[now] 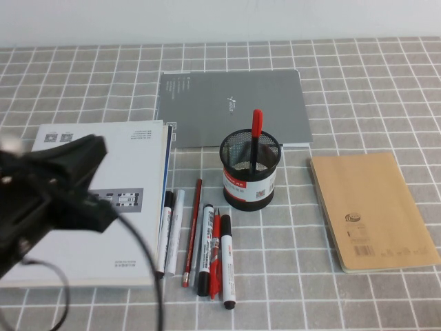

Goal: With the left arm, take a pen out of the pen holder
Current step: 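Take a marker out of the pen holder and lay it on the table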

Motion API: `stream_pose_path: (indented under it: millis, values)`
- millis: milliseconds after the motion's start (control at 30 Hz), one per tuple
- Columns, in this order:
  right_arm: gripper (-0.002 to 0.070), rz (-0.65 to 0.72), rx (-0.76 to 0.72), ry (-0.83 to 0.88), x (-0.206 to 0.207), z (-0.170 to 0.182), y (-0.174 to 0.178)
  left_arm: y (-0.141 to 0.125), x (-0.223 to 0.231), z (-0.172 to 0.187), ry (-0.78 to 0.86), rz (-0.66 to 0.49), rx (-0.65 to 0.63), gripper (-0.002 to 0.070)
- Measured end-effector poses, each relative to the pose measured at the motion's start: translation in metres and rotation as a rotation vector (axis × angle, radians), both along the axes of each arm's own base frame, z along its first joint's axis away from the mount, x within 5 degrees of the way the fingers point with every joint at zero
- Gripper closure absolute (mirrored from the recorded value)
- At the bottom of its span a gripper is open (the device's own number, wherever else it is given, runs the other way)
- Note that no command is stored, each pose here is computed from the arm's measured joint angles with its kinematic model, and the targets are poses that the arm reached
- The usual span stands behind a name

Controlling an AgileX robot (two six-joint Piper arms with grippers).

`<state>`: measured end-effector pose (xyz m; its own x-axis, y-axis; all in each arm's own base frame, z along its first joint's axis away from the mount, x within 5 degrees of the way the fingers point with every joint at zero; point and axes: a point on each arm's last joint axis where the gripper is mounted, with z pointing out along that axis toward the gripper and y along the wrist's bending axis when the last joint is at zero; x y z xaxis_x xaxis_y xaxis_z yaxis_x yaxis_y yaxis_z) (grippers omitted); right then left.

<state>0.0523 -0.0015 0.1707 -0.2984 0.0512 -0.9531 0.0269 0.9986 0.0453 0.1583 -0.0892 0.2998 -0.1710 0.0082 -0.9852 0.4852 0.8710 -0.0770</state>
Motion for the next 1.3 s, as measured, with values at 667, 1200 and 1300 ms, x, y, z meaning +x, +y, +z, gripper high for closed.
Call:
stream_pose_path:
  millis: [667, 1200, 1300]
  values:
    - [0.0689, 0.000, 0.000, 0.000, 0.000, 0.000, 0.000, 0.014, -0.024, 0.012, -0.084, -0.005, 0.049, 0.0678]
    - [0.0689, 0.000, 0.000, 0.000, 0.000, 0.000, 0.000, 0.055, -0.054, -0.040, -0.311, 0.174, 0.233, 0.0678]
    - [0.0689, 0.000, 0.000, 0.000, 0.000, 0.000, 0.000, 0.070, -0.064, -0.048, -0.331, 0.297, 0.245, 0.0678]
